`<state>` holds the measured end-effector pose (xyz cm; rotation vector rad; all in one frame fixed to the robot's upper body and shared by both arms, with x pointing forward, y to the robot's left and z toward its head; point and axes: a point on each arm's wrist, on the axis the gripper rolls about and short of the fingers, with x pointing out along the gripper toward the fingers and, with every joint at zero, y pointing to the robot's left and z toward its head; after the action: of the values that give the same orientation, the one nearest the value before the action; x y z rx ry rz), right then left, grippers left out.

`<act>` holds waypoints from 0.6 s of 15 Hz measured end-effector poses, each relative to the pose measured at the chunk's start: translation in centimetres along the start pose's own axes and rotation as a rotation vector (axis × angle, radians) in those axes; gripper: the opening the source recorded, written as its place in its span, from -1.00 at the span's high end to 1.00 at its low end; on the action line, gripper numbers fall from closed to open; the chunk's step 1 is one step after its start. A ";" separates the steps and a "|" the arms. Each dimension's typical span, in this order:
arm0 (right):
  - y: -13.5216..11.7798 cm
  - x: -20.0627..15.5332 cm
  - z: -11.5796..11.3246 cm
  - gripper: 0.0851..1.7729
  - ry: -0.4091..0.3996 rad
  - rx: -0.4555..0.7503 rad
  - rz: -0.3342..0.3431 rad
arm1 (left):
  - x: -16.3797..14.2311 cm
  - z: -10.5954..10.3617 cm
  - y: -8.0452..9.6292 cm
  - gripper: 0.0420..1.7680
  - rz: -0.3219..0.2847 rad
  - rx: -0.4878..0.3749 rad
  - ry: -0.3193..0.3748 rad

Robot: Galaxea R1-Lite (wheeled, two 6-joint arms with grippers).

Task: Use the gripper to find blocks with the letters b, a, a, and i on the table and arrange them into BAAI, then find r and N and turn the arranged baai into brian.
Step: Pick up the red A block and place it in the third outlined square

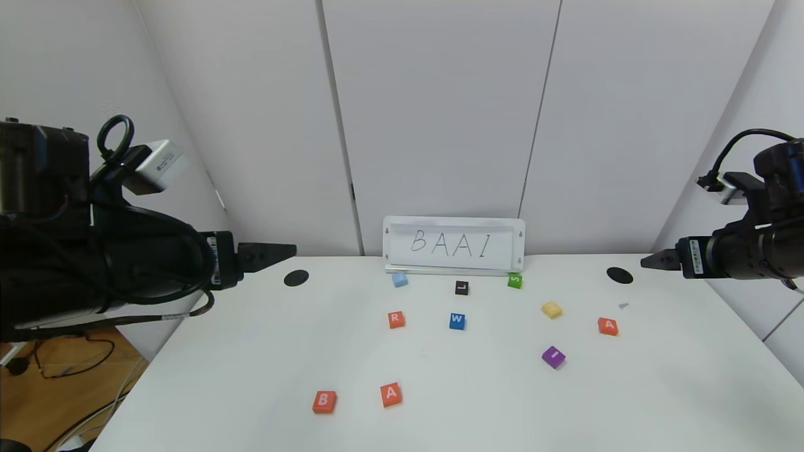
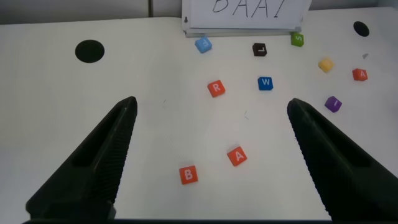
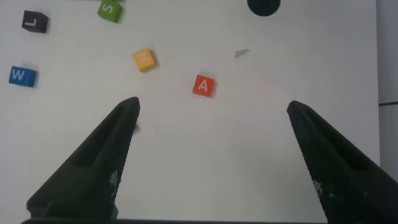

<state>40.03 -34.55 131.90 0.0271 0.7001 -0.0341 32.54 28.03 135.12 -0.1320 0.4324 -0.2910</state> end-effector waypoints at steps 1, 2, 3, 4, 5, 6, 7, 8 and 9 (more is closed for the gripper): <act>0.0 0.1 0.0 -0.93 0.003 0.001 -0.001 | 0.0 0.1 0.5 -0.94 0.005 -0.005 -0.009; 0.0 0.2 -0.1 -0.93 0.005 0.002 -0.001 | 0.1 0.4 0.9 -0.94 0.009 -0.006 -0.027; 0.0 0.2 -0.1 -0.93 0.006 0.002 -0.003 | 0.3 0.6 1.3 -0.94 0.007 -0.005 -0.044; -0.1 0.2 -0.1 -0.93 0.007 0.003 -0.004 | 0.4 0.7 1.7 -0.94 0.000 -0.008 -0.049; -0.1 0.2 -0.1 -0.93 0.007 0.007 -0.004 | 0.6 0.6 2.0 -0.94 0.003 -0.011 -0.047; -0.1 0.3 -0.1 -0.93 0.010 0.019 -0.006 | 0.7 0.6 2.2 -0.94 0.007 -0.014 -0.041; -0.1 0.3 -0.1 -0.93 0.011 0.026 -0.006 | 0.9 0.5 2.3 -0.94 0.009 -0.013 -0.035; -0.1 0.5 -0.2 -0.93 0.016 0.027 -0.018 | 1.0 0.3 2.3 -0.94 0.010 -0.009 -0.028; -0.2 0.7 -0.3 -0.93 0.022 0.027 -0.042 | 1.1 0.3 2.4 -0.94 0.011 -0.007 -0.025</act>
<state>40.36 -34.73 131.21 0.0382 0.7226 -0.0837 34.19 29.95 134.50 -0.1402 0.4097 -0.2768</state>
